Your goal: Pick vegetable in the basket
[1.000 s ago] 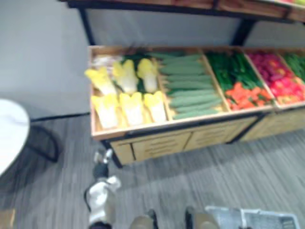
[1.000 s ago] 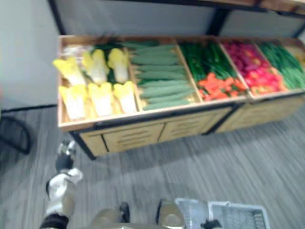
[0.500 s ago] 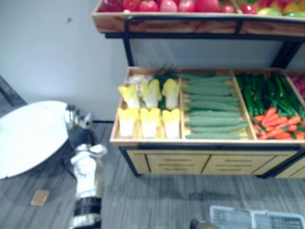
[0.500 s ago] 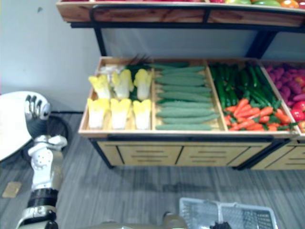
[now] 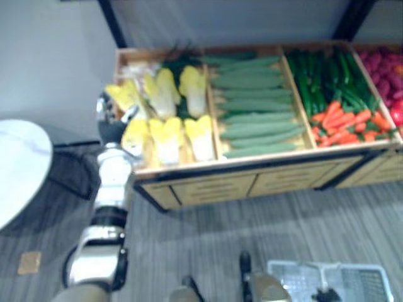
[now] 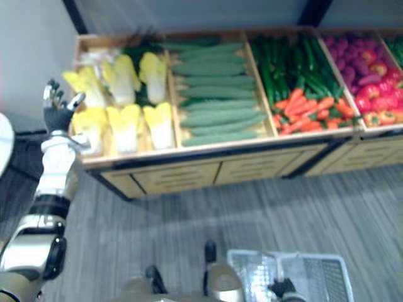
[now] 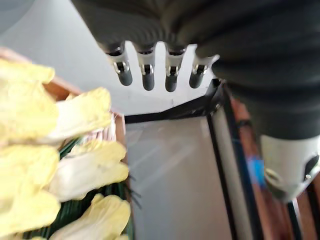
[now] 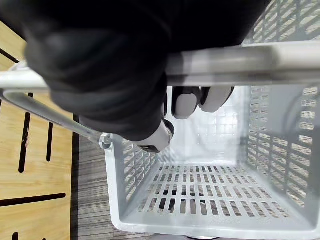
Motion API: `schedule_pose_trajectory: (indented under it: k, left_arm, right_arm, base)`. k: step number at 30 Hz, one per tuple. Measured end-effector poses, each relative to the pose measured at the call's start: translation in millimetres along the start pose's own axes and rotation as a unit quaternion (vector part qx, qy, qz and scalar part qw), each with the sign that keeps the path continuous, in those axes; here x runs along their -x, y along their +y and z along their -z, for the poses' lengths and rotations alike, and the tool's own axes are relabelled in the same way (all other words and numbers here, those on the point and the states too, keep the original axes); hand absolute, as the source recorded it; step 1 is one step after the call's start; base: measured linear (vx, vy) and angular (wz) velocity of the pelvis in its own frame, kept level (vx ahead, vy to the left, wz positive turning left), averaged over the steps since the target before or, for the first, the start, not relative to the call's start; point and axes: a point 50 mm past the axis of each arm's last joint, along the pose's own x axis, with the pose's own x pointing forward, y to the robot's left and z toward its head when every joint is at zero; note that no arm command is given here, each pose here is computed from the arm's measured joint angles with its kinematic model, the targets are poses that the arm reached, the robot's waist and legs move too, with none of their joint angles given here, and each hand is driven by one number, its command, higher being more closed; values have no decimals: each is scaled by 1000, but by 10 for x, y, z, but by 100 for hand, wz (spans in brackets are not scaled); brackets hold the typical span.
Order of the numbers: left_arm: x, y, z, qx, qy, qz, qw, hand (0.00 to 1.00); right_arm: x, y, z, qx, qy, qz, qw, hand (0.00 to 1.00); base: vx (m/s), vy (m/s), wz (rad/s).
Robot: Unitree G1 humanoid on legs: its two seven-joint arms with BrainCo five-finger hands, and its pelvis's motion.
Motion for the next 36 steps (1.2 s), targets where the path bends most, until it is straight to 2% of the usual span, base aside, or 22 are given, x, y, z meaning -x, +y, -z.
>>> schedule_pose_trajectory:
  k: [9,11,20,29,36]
  left_arm:
    - [-150,-113,-130,-3,13,-25,1000,0]
    - [-163,-108,-78,-28,30,-30,999,0]
    - [-239,-110,-73,-63,54,-70,994,0]
    - [-336,-231,-251,-61,34,-59,996,0]
    - [-341,-299,-217,-69,48,-40,996,0]
  right_arm:
    - [-38,63,-262,21,-50,-2,999,100]
    - [-40,74,-302,26,-58,1,998,100]
    - [-71,112,-554,36,-93,-4,995,100]
    - [-93,152,-705,32,-108,-10,994,100]
    - [-104,171,-837,36,-124,-15,992,100]
  base:
    - [-7,-25,-12]
    - [-30,-7,9]
    - [-23,5,8]
    - [-2,0,-1]
    - [-8,-2,-8]
